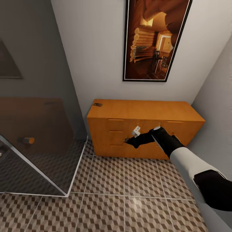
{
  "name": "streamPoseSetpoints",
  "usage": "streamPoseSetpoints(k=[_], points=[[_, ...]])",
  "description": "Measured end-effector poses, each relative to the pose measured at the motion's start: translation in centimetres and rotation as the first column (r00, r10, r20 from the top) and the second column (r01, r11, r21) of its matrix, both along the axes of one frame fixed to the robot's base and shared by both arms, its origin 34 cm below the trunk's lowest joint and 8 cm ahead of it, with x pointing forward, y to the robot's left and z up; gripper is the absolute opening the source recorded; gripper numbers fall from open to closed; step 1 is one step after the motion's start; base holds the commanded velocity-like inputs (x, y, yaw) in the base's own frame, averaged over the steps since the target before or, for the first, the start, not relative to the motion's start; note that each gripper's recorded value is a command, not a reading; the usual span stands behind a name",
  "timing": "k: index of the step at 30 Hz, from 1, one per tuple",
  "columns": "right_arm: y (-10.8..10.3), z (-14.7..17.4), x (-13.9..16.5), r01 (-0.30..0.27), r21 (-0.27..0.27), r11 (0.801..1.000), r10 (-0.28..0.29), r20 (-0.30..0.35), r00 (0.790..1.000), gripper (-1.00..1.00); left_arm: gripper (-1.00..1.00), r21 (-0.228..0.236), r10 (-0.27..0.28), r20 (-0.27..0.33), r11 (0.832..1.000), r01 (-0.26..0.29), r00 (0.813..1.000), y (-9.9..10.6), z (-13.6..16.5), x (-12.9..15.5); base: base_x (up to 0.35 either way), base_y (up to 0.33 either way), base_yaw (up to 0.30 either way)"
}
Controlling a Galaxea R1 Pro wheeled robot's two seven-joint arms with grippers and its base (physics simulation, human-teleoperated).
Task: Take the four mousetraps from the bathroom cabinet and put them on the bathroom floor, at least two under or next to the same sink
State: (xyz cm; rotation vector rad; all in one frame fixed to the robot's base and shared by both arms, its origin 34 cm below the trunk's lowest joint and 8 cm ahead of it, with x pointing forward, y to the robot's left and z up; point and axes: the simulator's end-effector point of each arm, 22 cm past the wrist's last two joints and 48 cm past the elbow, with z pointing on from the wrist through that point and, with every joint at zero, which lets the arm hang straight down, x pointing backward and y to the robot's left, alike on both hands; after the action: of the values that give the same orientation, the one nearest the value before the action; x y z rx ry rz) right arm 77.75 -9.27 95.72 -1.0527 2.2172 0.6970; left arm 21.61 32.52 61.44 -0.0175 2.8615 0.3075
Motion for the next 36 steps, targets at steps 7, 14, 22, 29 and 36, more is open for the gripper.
streamPoseSetpoints(k=[7,14,22,29,36], points=[[-1.0,-5.1,-2.6,-0.039,0.009,0.999,0.039,-0.018,0.999,-1.00,1.00,0.000,0.000,0.000,1.000,0.000,1.000,0.0,0.0,0.0,-0.168,0.000,0.000],[-3.0,-10.9,-6.9,-0.053,0.013,0.999,0.053,-0.014,0.998,-1.00,1.00,0.000,0.000,0.001,1.000,0.000,1.000,0.0,0.0,0.0,-0.019,0.000,0.000],[-5.2,-19.7,-15.2,0.025,-0.052,0.998,-0.029,-0.080,0.996,-1.00,1.00,0.000,0.000,0.001,1.000,0.000,1.000,0.0,0.0,0.0,-0.002,0.000,0.000],[-7.7,-24.4,-19.0,0.140,-0.137,0.981,-0.142,-0.007,0.990,-1.00,1.00,0.000,0.000,0.002,1.000,0.000,1.000,0.0,0.0,0.0,0.000,0.000,0.000],[-10.8,-26.7,-20.7,0.359,-0.176,0.917,-0.344,0.108,0.933,-1.00,1.00,0.003,0.003,0.010,1.000,-0.003,1.000,0.2,0.1,0.3,0.000,0.000,0.000]])
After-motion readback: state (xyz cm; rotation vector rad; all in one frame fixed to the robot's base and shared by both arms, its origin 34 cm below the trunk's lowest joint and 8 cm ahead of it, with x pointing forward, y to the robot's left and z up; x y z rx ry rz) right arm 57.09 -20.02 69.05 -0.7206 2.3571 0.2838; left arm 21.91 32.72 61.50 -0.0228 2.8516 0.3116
